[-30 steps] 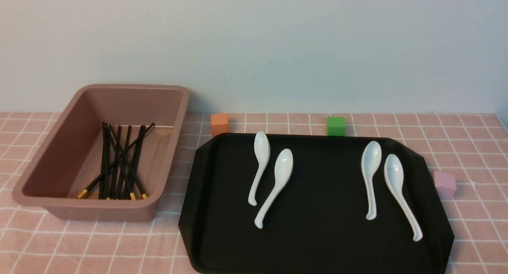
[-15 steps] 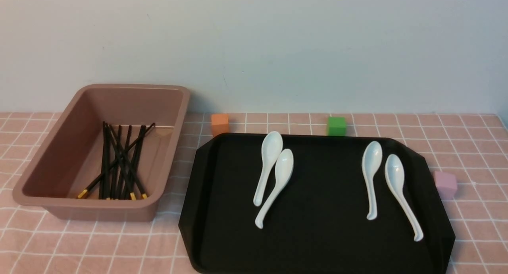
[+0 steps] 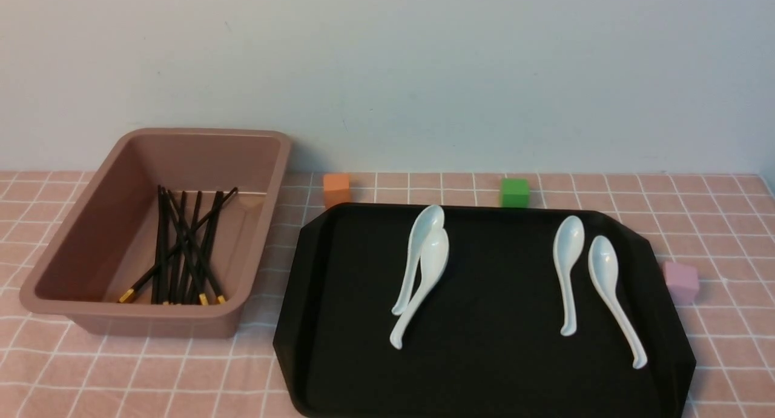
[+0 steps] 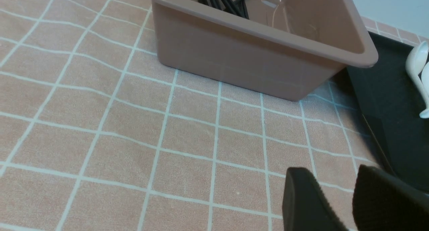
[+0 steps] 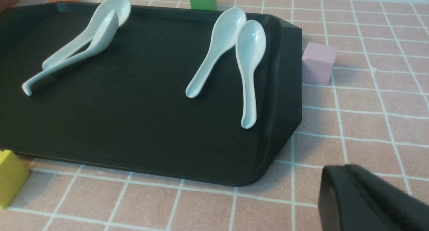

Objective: On pink tablecloth take chopsticks from black tray and put them in box.

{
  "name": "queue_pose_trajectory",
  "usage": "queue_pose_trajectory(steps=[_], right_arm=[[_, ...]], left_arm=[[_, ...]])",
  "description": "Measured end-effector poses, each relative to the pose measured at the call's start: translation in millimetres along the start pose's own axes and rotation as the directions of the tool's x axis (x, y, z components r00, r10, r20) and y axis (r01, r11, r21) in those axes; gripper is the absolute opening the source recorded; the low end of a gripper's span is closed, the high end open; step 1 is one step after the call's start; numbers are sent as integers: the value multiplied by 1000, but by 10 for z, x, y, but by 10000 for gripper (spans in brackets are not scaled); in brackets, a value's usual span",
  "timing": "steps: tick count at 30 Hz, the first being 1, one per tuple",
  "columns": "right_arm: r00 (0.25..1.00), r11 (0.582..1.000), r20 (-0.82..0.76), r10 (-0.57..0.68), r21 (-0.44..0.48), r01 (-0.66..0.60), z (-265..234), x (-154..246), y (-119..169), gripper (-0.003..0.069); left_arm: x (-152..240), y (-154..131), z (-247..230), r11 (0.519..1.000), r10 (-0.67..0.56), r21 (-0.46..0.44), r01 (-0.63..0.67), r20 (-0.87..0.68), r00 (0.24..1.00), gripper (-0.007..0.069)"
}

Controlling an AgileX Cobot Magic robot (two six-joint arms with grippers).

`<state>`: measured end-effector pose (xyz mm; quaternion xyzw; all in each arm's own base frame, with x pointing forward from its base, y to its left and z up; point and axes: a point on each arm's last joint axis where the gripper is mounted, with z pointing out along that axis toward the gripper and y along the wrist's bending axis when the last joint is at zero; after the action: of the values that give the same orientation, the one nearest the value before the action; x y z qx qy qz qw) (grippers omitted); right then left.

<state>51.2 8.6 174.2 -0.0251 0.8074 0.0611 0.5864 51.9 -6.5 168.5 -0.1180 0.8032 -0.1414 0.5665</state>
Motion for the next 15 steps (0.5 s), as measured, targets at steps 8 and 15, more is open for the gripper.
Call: queue_pose_trajectory(steps=[8, 15], right_arm=[[1000, 1000, 0, 0, 0, 0, 0, 0, 0, 26], [1000, 1000, 0, 0, 0, 0, 0, 0, 0, 35]], left_arm=[[0, 0, 0, 1000, 0, 0, 0, 0, 1000, 239], [0, 0, 0, 1000, 0, 0, 0, 0, 1000, 239]])
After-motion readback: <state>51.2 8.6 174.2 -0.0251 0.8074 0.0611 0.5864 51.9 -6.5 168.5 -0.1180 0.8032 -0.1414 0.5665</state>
